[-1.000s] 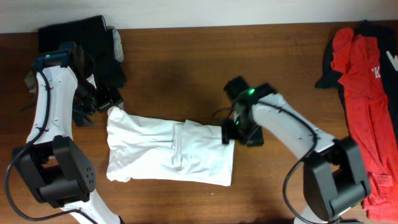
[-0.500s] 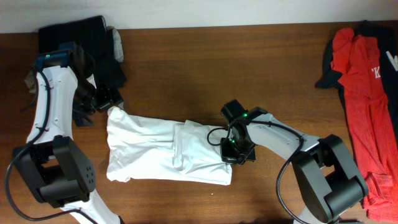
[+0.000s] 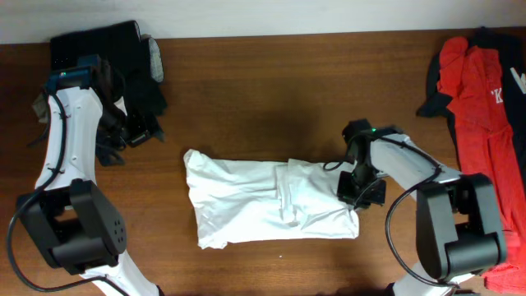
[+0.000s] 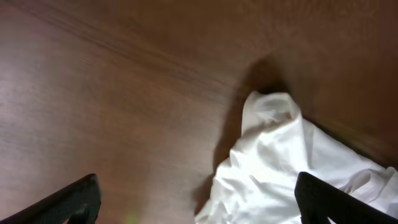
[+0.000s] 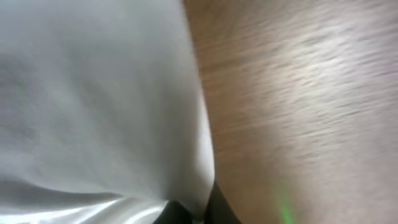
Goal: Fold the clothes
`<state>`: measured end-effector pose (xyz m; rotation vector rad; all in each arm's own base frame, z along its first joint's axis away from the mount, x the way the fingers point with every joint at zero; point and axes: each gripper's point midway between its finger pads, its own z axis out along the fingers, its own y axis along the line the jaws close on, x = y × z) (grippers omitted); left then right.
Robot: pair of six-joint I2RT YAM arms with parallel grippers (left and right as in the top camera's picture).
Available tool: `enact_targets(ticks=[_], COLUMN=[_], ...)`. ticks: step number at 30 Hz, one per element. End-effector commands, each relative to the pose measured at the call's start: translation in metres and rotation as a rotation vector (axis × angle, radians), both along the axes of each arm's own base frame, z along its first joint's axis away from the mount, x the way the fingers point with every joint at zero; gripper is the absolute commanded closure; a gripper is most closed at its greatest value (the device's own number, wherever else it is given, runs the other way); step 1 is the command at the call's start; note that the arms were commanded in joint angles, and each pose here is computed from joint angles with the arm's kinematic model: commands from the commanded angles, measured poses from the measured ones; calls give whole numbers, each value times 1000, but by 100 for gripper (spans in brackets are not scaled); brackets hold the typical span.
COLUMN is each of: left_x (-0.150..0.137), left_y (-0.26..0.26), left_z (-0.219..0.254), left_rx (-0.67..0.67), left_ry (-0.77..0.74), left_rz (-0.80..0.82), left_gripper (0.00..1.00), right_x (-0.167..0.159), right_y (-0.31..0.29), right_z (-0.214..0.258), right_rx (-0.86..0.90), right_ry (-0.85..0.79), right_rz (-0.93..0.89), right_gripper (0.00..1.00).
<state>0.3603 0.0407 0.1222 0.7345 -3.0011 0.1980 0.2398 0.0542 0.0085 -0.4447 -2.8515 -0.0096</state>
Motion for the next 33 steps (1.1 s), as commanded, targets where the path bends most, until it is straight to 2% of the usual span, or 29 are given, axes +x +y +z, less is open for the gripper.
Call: enact_targets(ticks=[1, 2, 6, 8, 10, 12, 14, 16, 18, 20, 23, 28, 33], left_x=[5, 6, -9, -16, -12, -7, -9, -21, -38, -58, -78, -97, -96], left_y=[-1, -1, -7, -17, -35, -48, -64, -70, -67, -70, -75, -78, -78], left_z=[3, 3, -4, -6, 3, 25, 74, 104, 121, 112, 69, -4, -26], left_rx=[1, 1, -29, -90, -193, -220, -170, -98, 2, 7, -11, -36, -34], left_ry=[-29, -31, 27, 38, -19, -113, -279, -362, -384, -333, -265, -253, -269], left_rz=[-9, -10, -32, -98, -174, -211, -281, -315, -300, -255, -234, -200, -201], left_gripper=[1, 1, 1, 1, 1, 1, 1, 1, 1, 1, 1, 1, 1], right_x=[19, 24, 38, 48, 54, 55, 61, 65, 67, 58, 38, 30, 34], right_y=[-7, -7, -7, -6, -6, -4, 3, 10, 10, 6, -8, -13, -12], right_z=[18, 26, 64, 73, 74, 74, 75, 82, 102, 133, 167, 172, 171], right_rx=[-27, -30, -43, -36, -29, -20, 4, 50, 61, 54, 5, -17, -16], right_ry=[-40, -47, -57, -88, -114, -115, -139, -178, -250, -326, -405, -405, -411], right_rz=[16, 17, 21, 46, 61, 50, -19, -25, -24, -20, -17, -5, -5], right_gripper=[31, 1, 1, 1, 1, 1, 1, 1, 1, 1, 1, 1, 1])
